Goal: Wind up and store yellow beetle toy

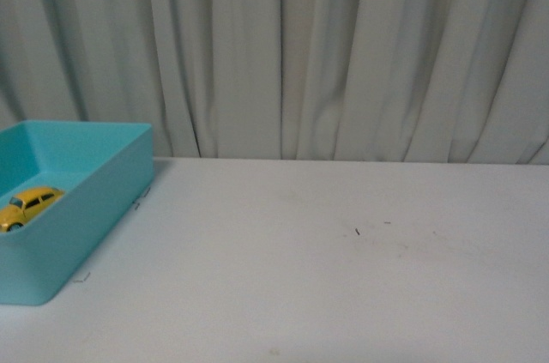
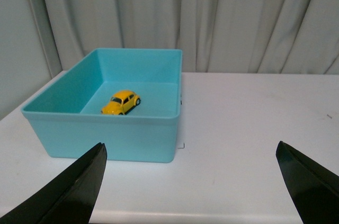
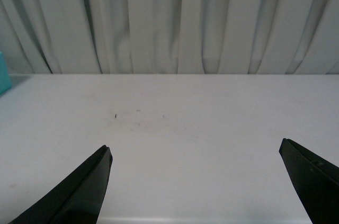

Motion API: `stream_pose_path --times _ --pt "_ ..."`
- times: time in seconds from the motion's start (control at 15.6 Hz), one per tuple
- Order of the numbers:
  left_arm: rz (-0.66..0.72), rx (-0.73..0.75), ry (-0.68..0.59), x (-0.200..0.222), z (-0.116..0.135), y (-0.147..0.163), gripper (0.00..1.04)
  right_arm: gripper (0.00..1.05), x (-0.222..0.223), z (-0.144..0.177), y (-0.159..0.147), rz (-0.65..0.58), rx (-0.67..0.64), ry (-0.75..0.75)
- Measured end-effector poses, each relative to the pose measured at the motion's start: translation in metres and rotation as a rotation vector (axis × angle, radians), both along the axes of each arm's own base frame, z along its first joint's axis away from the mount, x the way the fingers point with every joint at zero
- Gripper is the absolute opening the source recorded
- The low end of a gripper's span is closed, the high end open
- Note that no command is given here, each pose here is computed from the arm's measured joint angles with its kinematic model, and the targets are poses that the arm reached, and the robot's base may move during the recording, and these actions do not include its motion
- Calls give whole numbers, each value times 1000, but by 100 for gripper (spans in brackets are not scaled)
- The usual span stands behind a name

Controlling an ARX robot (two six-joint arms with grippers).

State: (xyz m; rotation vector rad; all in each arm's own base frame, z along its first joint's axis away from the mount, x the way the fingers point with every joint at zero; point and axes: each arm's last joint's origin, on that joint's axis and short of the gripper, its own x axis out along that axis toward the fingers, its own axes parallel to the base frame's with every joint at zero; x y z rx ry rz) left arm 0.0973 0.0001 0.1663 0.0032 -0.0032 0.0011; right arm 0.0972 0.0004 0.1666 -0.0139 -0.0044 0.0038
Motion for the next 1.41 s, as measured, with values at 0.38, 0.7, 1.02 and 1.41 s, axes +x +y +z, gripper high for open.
stream_pose_path --times 0.38,0.7,1.02,1.41 --pt "2 0 -1 0 0 0 98 98 0 0 0 0 0 0" --pt "0 0 0 0 0 0 98 98 0 0 0 0 3 -1" --pt "0 0 0 0 0 0 98 98 0 0 0 0 4 -1" --pt "1 0 3 0 0 0 98 98 0 0 0 0 5 3"
